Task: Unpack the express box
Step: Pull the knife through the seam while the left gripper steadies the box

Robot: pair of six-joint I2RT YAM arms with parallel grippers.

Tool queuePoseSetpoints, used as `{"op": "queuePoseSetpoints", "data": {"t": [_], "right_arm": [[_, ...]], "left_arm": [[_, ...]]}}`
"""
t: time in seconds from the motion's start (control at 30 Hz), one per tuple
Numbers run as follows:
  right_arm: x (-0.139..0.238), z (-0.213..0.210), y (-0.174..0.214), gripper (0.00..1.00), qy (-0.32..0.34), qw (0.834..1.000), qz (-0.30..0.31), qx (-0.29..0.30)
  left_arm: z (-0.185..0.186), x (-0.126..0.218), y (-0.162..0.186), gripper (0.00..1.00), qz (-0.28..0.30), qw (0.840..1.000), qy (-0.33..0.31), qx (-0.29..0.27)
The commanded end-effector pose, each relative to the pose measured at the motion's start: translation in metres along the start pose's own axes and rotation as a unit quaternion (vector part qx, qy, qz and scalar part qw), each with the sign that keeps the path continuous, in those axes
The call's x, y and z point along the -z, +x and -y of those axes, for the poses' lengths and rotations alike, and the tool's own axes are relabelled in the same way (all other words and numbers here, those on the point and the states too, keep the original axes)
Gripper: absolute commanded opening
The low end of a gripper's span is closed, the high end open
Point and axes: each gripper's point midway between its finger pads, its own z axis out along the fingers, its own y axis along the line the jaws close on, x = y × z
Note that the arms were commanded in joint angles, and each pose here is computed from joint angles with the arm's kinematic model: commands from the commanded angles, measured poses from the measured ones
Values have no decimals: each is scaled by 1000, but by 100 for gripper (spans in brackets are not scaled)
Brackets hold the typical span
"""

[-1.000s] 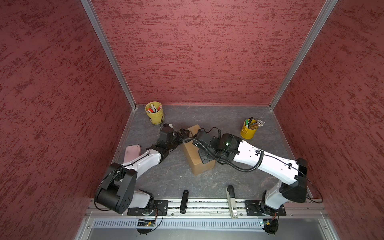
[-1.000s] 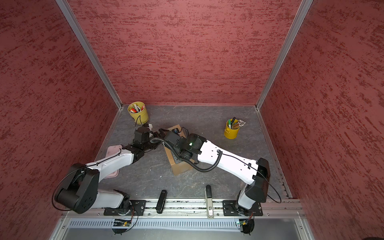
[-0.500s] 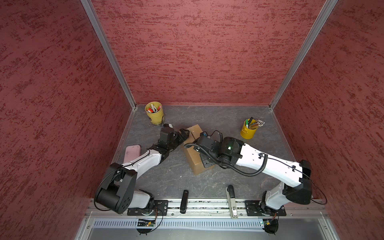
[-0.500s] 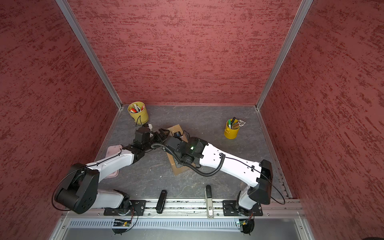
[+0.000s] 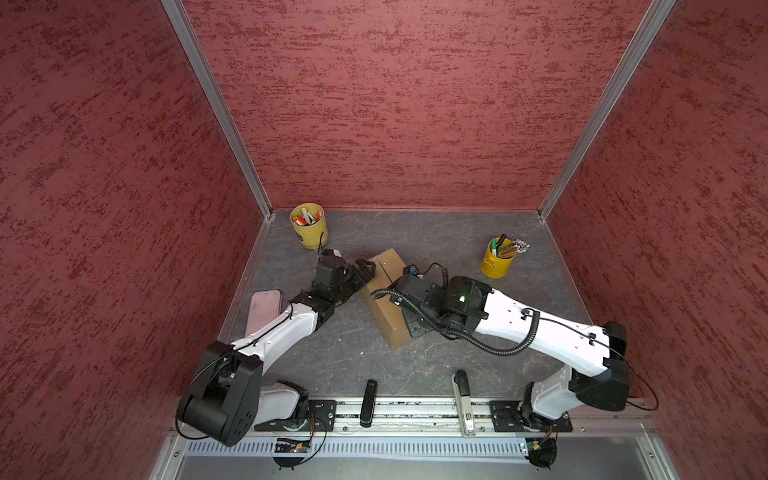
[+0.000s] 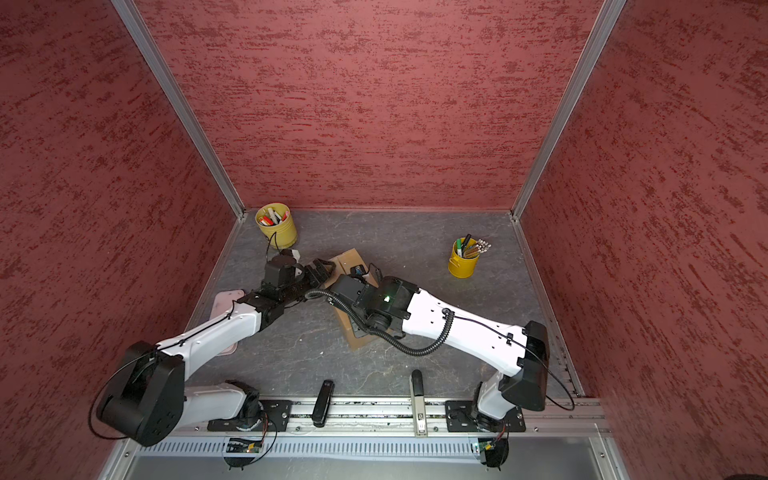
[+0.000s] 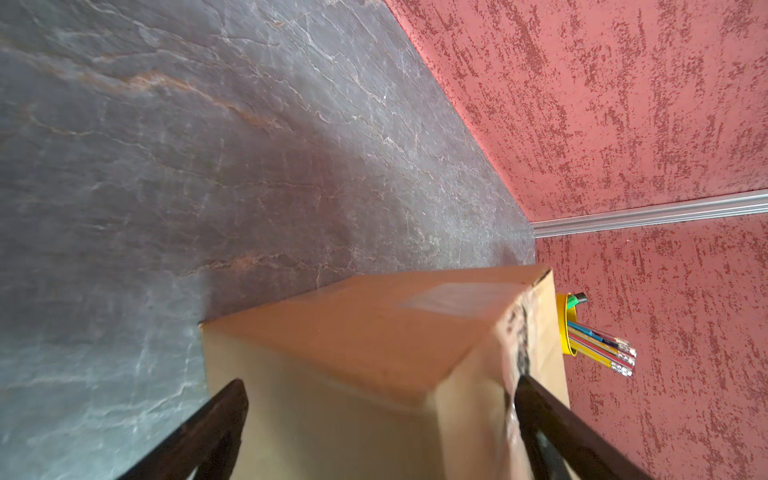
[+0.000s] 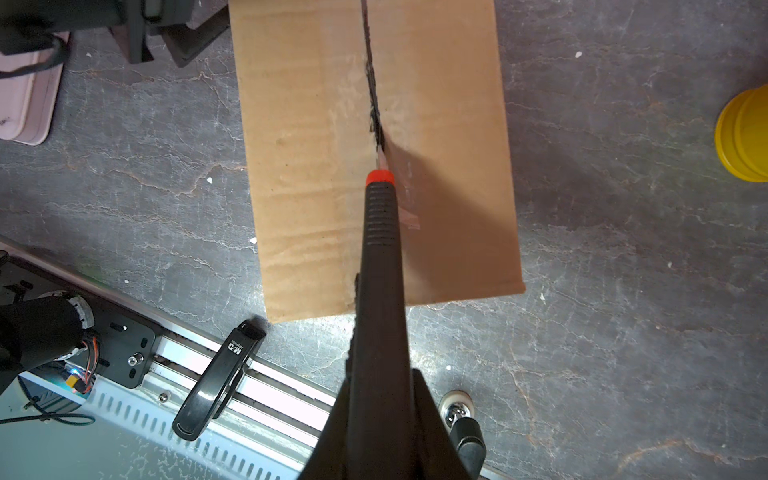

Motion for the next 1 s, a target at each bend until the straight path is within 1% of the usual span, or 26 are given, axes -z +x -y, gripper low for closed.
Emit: {"op": "queuePoseSetpoints", "data": {"t": [0.0, 0.23, 0.33, 0.53, 0.67, 0.97], "right_arm": [[2, 3, -2, 0, 6, 1000, 16, -14], [0, 0, -4, 0, 3, 1000, 17, -11], [0, -2, -5, 0, 2, 1000, 16, -6], [-2, -7, -5, 0, -2, 1000, 9, 0], [-2, -8, -6, 0, -3, 1000, 6, -1], [3, -7, -7, 0, -2, 1000, 7, -5]], "left_arm": [[-2, 11, 11, 100, -26, 1000, -3, -11], [12, 33, 27, 99, -59, 998, 21, -23], [16, 42, 45, 99, -81, 996, 28, -31], [16, 50, 80, 100, -109, 993, 41, -25], [19, 51, 92, 100, -107, 993, 48, -29], [13, 34, 97, 100, -99, 994, 38, -24]]}}
